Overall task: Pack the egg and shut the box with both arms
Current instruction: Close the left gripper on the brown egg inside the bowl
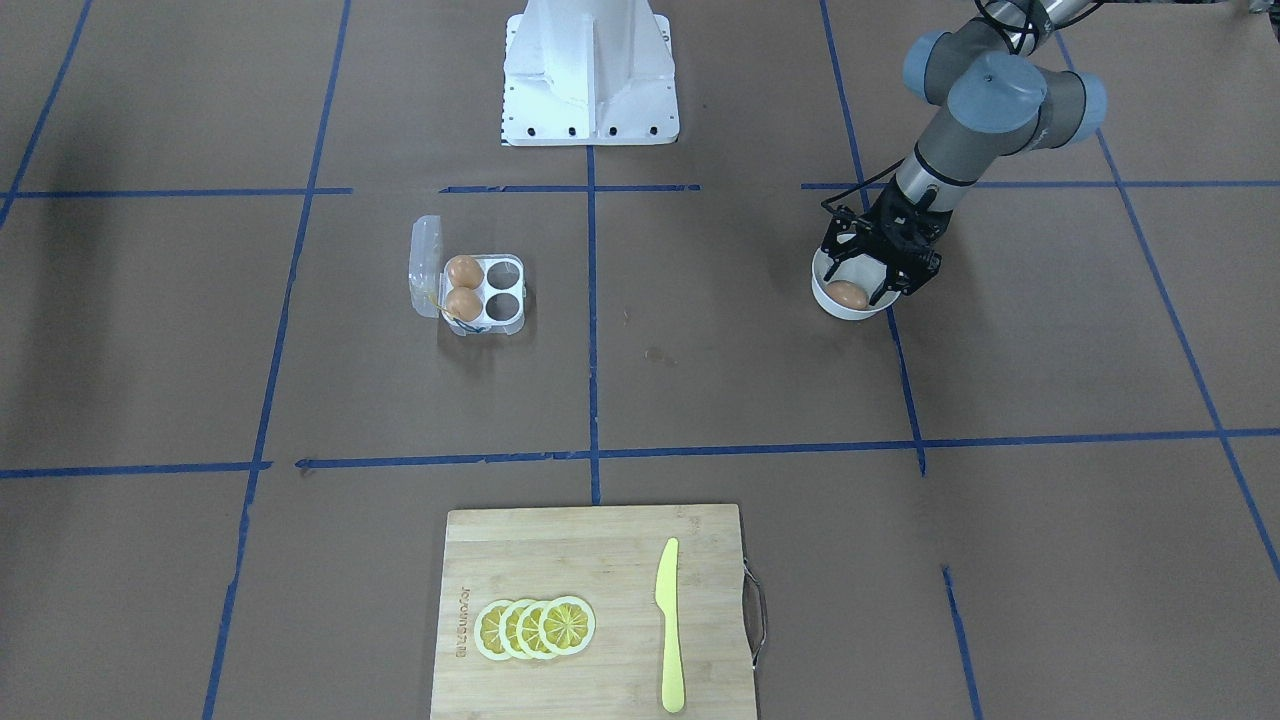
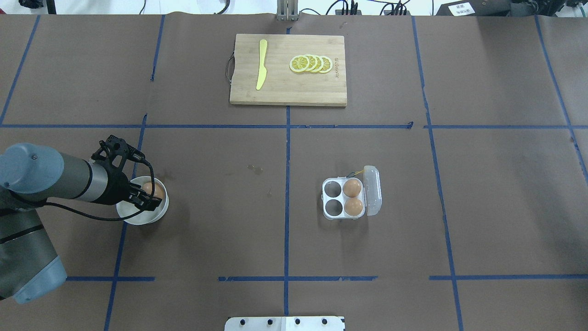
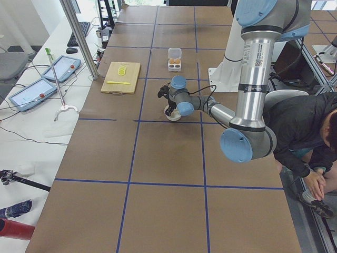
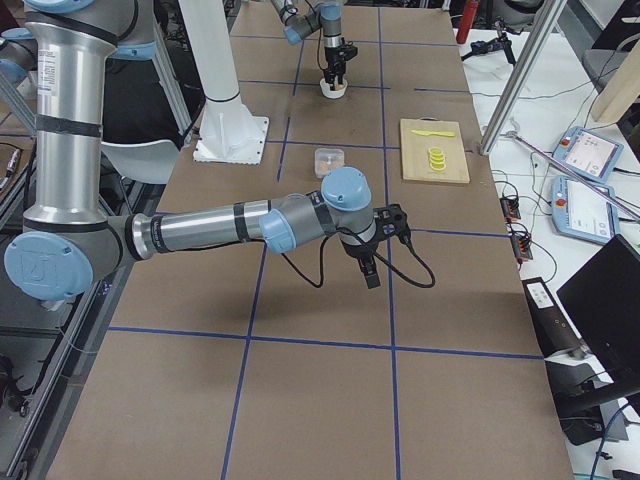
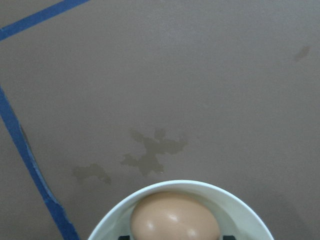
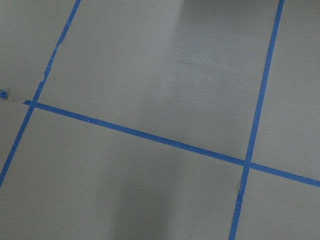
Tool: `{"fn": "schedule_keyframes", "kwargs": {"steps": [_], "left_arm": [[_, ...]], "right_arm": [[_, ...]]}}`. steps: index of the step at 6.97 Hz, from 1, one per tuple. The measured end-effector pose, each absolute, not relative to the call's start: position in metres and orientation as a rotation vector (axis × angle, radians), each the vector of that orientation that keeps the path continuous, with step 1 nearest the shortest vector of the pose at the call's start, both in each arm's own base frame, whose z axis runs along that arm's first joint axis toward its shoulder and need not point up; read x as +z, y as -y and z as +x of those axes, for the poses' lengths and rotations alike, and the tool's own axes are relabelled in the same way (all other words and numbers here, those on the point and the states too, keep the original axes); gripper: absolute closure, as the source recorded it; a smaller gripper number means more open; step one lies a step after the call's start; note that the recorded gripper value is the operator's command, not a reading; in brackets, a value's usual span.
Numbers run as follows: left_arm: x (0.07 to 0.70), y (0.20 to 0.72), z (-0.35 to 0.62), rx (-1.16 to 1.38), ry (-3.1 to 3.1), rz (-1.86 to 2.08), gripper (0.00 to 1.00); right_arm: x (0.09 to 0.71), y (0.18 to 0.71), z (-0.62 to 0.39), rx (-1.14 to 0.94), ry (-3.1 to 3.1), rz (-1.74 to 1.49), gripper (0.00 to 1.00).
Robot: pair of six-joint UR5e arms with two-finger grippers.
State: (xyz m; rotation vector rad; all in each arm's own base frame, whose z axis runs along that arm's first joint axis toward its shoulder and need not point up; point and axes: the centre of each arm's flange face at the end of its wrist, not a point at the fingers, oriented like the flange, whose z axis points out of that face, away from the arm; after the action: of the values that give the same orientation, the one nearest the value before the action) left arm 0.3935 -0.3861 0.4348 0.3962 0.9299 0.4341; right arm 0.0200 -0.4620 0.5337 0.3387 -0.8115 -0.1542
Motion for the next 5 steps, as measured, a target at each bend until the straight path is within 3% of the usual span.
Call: {"fn": "schedule_keyframes", "kwargs": {"steps": [5], "left_arm": [[0.432,0.404,0.380,0.345,-0.933,0.389,0.35]], "right_arm": [[0.534,0.462,0.020,-0.154,0.811,0.339,0.00]]}}
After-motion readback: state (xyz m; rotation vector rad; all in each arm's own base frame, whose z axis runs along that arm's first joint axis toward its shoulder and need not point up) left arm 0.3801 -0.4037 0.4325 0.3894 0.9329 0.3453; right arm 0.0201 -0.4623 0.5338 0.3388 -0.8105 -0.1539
